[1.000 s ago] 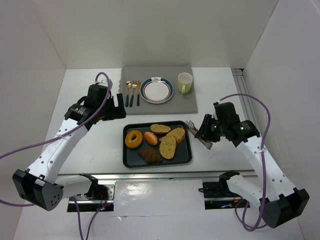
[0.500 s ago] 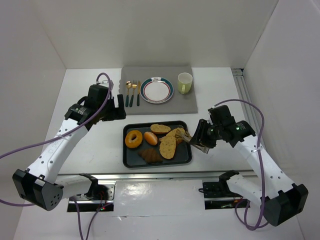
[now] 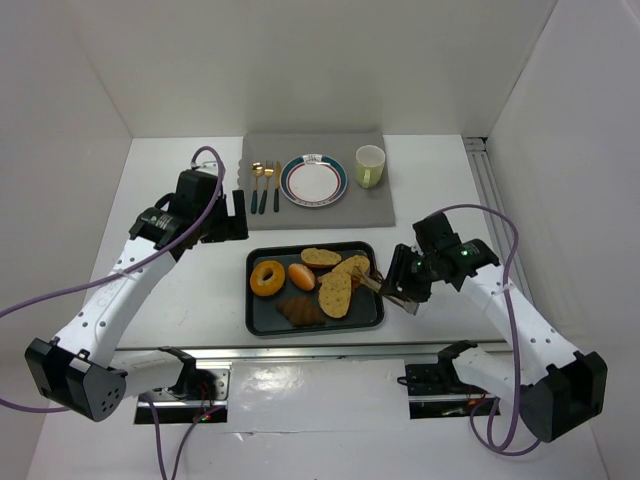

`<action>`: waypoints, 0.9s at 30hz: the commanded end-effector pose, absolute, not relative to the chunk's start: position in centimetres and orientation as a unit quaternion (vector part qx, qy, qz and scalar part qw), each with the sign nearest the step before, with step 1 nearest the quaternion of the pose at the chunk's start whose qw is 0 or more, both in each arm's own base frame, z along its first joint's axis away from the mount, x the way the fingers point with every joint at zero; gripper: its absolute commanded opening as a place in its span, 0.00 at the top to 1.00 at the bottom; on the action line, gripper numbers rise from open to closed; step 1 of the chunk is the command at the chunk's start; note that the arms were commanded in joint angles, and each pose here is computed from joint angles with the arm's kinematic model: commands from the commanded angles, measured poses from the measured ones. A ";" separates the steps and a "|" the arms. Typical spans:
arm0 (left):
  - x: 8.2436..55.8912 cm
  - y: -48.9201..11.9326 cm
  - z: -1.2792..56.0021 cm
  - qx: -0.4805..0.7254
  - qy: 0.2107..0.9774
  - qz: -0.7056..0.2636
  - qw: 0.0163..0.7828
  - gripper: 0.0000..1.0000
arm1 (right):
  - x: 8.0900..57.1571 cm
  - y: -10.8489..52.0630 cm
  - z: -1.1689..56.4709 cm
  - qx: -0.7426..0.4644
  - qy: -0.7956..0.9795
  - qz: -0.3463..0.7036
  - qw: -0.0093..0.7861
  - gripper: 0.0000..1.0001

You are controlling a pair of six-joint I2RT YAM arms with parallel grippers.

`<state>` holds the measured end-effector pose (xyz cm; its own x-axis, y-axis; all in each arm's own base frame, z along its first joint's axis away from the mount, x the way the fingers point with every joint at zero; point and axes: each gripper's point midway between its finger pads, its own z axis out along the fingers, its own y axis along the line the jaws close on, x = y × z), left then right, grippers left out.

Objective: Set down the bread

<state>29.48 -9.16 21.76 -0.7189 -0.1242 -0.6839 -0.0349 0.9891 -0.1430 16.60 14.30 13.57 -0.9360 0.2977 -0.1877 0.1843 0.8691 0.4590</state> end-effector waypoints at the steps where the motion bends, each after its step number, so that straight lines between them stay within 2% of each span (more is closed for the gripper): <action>1: 30.0 -8.9 23.7 -0.043 0.914 -0.059 0.399 0.00 | 17.4 14.4 13.5 0.127 0.957 0.223 0.138 0.44; 7: 29.7 -8.8 23.3 -0.042 0.916 -0.060 0.395 0.00 | 18.7 15.0 13.2 0.127 0.952 0.237 0.146 0.45; 10: 29.6 -8.9 23.2 -0.036 0.916 -0.062 0.394 0.00 | 19.2 15.2 13.5 0.126 0.951 0.240 0.150 0.54; 14: 29.6 -8.9 23.2 -0.036 0.916 -0.062 0.394 0.00 | 19.5 14.6 14.3 0.132 0.953 0.221 0.158 0.73; 15: 29.8 -9.0 23.7 -0.037 0.912 -0.066 0.403 0.00 | 20.0 14.2 15.1 0.134 0.951 0.214 0.177 0.81; 17: 29.8 -9.2 23.5 -0.035 0.912 -0.071 0.402 0.00 | 20.2 13.8 16.1 0.134 0.949 0.213 0.191 0.82; 23: 30.6 -9.5 23.2 -0.039 0.916 -0.070 0.394 0.00 | 20.6 13.7 18.3 0.111 0.948 0.215 0.206 0.96; 27: 30.8 -8.9 23.2 -0.058 0.914 -0.061 0.397 0.00 | 21.1 15.0 19.9 0.093 0.940 0.251 0.213 0.97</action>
<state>29.60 -9.18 21.52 -0.7239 -0.1233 -0.6788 -0.0365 0.9894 -0.1407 20.51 14.29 17.49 -0.9008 0.3040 -0.3100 0.1326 0.8725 0.4703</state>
